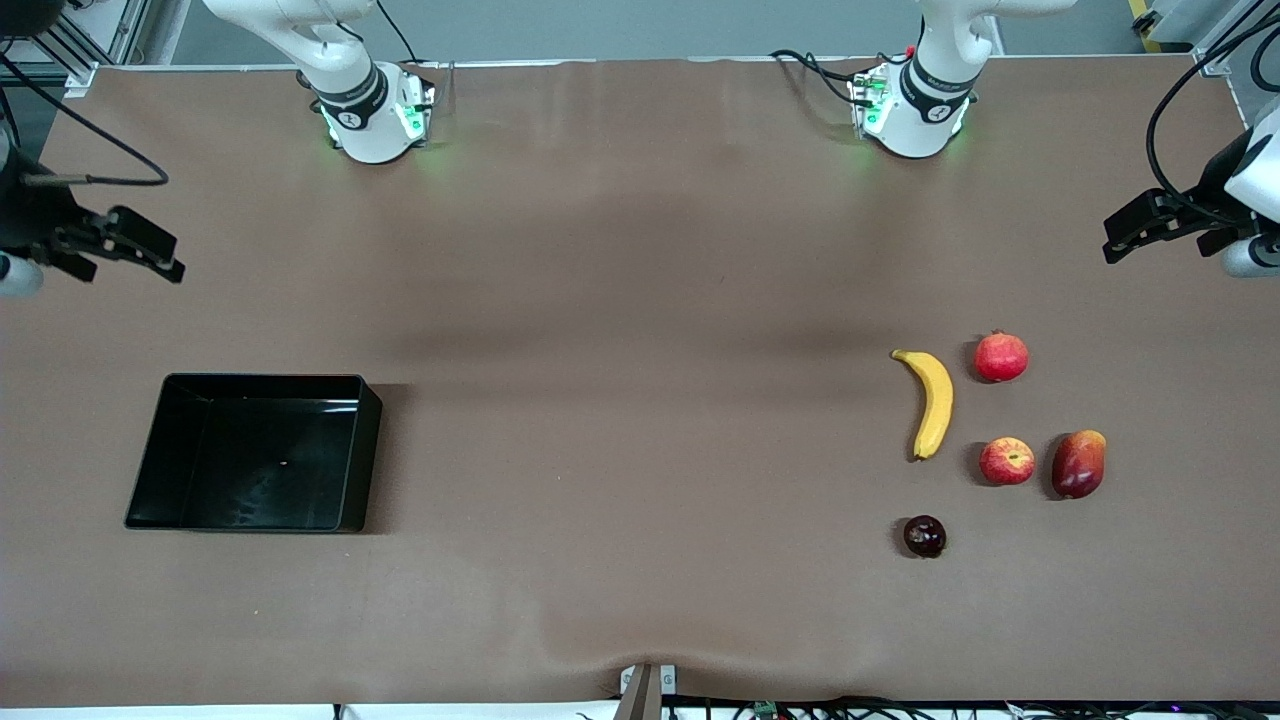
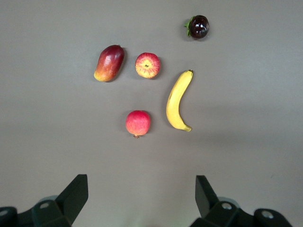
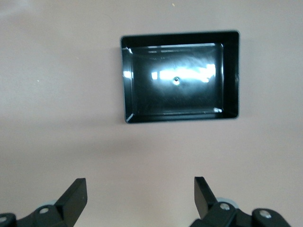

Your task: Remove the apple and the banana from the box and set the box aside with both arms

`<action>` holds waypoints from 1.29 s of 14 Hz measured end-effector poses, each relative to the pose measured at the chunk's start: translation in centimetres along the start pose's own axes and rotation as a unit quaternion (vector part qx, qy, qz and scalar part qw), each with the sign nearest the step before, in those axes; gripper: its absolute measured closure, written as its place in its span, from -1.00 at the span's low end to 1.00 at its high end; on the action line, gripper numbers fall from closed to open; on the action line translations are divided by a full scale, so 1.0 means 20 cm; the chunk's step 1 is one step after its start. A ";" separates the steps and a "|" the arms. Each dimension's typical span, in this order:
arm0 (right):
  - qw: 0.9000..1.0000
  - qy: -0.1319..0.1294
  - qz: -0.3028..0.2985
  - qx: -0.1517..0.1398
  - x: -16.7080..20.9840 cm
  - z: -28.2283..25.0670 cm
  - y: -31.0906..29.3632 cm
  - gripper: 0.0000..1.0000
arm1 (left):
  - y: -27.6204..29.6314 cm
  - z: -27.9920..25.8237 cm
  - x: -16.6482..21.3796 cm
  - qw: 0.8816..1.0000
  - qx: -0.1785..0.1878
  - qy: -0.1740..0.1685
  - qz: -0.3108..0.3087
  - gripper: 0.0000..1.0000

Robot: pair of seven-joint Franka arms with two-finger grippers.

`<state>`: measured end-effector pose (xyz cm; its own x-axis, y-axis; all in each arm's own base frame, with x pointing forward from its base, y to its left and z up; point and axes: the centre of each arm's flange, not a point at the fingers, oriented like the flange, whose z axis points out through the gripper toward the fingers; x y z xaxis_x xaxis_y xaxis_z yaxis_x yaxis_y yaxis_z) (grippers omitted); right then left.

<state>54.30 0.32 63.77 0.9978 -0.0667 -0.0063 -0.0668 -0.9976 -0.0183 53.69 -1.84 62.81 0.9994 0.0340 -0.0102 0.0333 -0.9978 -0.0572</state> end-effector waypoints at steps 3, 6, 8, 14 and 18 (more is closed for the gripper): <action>1.000 -0.017 0.017 0.000 -0.02 0.02 0.10 -1.00 | 0.00 0.00 0.00 1.000 0.000 0.000 0.000 -1.00; 1.000 -0.018 0.018 0.000 -0.02 0.02 0.10 -1.00 | 0.00 0.00 0.00 1.000 0.000 0.000 0.000 -1.00; 1.000 -0.018 0.018 0.000 -0.02 0.02 0.10 -1.00 | 0.00 0.00 0.00 1.000 0.000 0.000 0.000 -1.00; 1.000 -0.019 0.018 -0.001 -0.02 0.03 0.10 -1.00 | 0.00 -0.01 0.00 1.000 0.000 0.003 -0.001 -1.00; 1.000 -0.017 0.015 -0.001 -0.02 0.02 0.09 -1.00 | -0.01 -0.02 0.00 1.000 0.000 0.005 -0.001 -1.00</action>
<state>53.75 -1.38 63.27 0.9945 -0.0968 -0.0400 -0.0976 -0.9951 -0.0166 53.71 -1.74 63.30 0.9994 0.0355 0.0001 0.0354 -0.9978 -0.0563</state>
